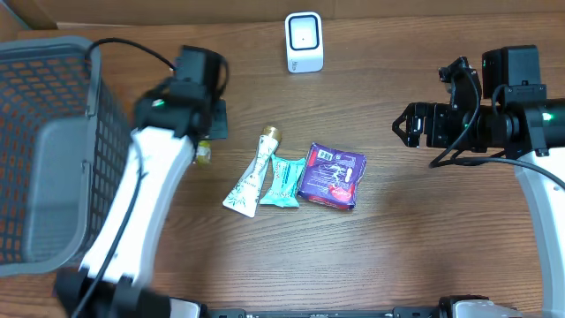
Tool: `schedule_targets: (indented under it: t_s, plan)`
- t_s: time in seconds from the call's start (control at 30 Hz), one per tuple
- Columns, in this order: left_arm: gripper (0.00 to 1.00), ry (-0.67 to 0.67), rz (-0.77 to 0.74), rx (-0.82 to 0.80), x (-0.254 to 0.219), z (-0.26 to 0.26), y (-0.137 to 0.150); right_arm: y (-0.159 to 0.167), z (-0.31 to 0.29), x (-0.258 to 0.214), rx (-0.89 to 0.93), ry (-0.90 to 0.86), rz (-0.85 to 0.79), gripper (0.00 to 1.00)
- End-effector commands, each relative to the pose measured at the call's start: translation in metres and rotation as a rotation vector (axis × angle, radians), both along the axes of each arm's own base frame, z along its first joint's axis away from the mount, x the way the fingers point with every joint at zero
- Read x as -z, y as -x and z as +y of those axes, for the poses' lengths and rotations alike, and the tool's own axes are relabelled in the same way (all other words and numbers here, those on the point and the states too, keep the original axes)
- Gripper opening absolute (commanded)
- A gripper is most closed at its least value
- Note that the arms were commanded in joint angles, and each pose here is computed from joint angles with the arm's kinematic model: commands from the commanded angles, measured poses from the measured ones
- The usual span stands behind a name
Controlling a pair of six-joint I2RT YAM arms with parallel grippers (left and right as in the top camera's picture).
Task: Scan the item barcode
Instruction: 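Grasp the yellow-green drink box with the left gripper and lift it, then place the drink box left of the white tube and release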
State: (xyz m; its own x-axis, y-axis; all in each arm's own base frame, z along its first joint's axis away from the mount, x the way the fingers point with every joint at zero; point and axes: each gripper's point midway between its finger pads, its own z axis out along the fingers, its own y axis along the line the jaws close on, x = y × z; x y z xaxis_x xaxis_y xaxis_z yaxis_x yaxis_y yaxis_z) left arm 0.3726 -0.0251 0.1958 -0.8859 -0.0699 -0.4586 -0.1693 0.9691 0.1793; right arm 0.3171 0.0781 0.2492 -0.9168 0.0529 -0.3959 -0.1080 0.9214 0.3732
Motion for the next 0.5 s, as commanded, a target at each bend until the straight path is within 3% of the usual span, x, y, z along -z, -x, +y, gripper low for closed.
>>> schedule_targets:
  t_s: [0.0, 0.1, 0.23, 0.47]
  plan:
    - [0.04, -0.144, 0.065, -0.091, 0.038, 0.021, -0.008, -0.003, 0.001, -0.008, 0.001, -0.001, -0.024, 1.00]
    - [0.04, -0.153, 0.192, -0.075, 0.084, 0.016, -0.007, -0.003, 0.001, -0.007, 0.001, -0.001, -0.022, 1.00]
    - [0.04, -0.001, 0.351, -0.017, 0.135, -0.013, 0.002, -0.003, 0.001, -0.006, 0.000, -0.001, -0.021, 1.00]
    - [0.04, 0.209, 0.437, 0.050, 0.161, -0.065, 0.011, -0.006, 0.001, -0.001, 0.001, 0.000, -0.003, 1.00]
